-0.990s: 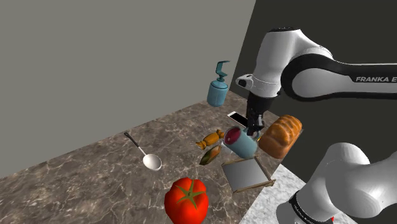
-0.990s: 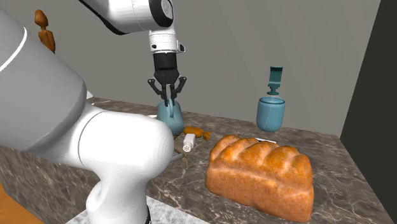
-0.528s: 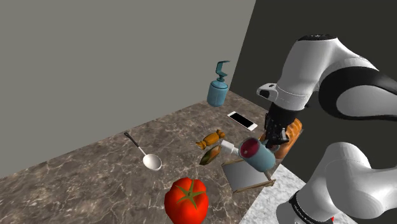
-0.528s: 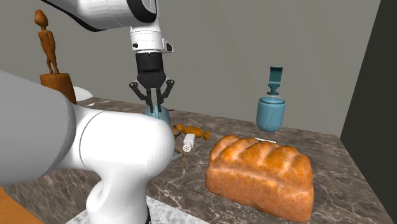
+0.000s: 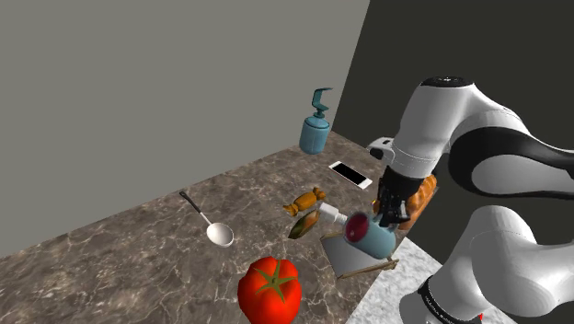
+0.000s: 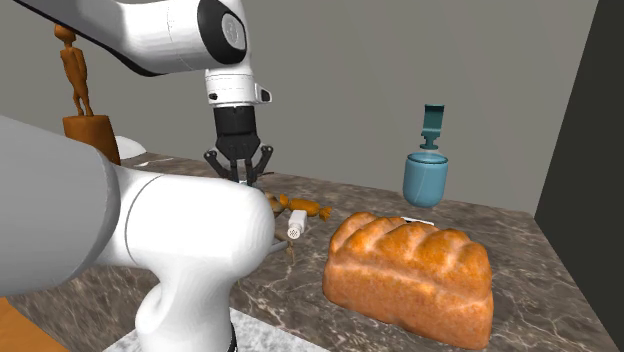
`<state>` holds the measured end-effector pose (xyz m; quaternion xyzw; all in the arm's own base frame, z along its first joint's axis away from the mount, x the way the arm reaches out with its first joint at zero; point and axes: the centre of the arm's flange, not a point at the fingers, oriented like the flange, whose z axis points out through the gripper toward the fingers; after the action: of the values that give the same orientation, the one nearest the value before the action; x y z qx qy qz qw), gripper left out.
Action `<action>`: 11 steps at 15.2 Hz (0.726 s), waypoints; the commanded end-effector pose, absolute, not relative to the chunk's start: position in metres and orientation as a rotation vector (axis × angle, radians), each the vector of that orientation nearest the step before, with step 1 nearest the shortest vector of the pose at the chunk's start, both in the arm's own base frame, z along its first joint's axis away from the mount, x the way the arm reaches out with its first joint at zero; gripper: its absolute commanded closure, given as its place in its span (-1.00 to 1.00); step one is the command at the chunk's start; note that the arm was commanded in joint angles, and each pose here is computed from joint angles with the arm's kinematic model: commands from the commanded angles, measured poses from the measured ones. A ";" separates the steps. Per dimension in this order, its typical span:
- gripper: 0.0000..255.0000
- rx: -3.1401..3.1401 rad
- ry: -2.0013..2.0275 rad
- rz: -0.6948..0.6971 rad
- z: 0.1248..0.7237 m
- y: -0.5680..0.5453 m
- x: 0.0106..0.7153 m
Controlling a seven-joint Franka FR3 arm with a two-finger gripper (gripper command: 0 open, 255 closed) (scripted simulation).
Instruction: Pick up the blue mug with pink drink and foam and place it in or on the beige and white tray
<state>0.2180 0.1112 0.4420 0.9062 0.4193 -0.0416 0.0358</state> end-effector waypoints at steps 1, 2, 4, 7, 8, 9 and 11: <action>1.00 2.784 1.288 -0.126 0.431 0.111 0.218; 1.00 2.784 1.288 -0.126 0.426 0.111 0.218; 1.00 2.784 1.288 -0.126 0.416 0.111 0.218; 1.00 2.784 1.288 -0.126 0.398 0.111 0.218; 1.00 2.784 1.288 -0.126 0.398 0.111 0.218; 1.00 2.784 1.288 -0.126 0.398 0.111 0.218; 1.00 2.784 1.288 -0.126 0.398 0.111 0.218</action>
<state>0.2265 0.1172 0.4150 0.9061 0.4215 0.0079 0.0368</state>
